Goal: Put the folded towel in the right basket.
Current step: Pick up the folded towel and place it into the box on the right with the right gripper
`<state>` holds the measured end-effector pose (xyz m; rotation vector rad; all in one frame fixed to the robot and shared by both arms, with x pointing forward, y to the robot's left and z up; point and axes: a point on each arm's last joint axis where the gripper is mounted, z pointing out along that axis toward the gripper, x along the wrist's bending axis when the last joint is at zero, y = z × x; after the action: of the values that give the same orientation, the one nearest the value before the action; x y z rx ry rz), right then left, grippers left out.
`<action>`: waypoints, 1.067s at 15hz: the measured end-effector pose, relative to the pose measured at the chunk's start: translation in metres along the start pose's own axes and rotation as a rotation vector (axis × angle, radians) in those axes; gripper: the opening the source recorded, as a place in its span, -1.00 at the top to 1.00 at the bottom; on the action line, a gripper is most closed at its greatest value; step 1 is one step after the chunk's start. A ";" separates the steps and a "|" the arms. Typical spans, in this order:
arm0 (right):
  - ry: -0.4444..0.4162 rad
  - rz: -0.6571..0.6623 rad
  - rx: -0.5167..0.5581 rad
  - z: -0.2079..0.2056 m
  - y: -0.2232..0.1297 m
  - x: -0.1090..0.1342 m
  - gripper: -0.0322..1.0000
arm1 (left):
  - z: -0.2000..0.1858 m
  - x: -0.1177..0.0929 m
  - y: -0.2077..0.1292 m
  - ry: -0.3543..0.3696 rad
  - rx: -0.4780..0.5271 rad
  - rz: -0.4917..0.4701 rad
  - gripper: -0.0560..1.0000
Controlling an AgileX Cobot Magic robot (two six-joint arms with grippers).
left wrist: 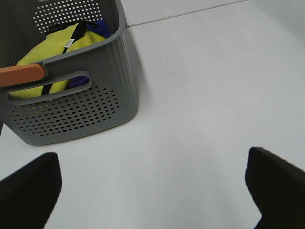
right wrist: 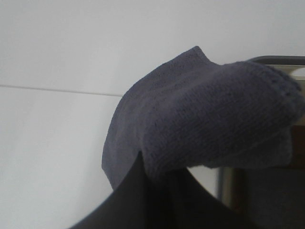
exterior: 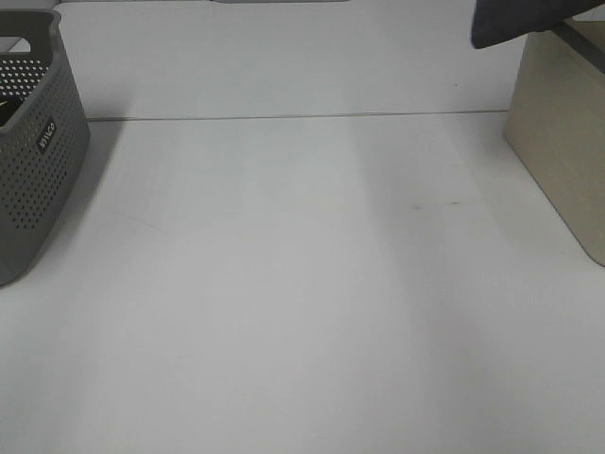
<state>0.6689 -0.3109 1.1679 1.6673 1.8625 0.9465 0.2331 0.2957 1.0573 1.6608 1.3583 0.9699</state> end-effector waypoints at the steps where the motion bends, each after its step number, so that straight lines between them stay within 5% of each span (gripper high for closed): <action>1: -0.035 0.042 -0.017 -0.010 0.000 -0.022 0.86 | 0.000 0.000 0.000 0.000 0.000 0.000 -0.97; 6: -0.123 0.289 -0.041 -0.023 -0.019 -0.117 0.86 | 0.000 0.000 0.000 0.000 0.000 0.000 -0.97; 11: -0.096 0.376 0.199 0.037 -0.061 -0.144 0.83 | 0.000 0.000 0.000 0.000 0.000 0.000 -0.97; 13: -0.110 0.409 0.284 0.051 -0.074 -0.150 0.59 | 0.000 0.000 0.000 0.000 0.000 0.000 -0.97; 16: -0.145 0.433 0.335 0.053 -0.081 -0.153 -0.05 | 0.000 0.000 0.000 0.000 0.000 0.000 -0.97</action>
<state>0.6784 -0.4538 1.0564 2.3395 1.6622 0.6663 0.2331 0.2957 1.0573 1.6608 1.3583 0.9699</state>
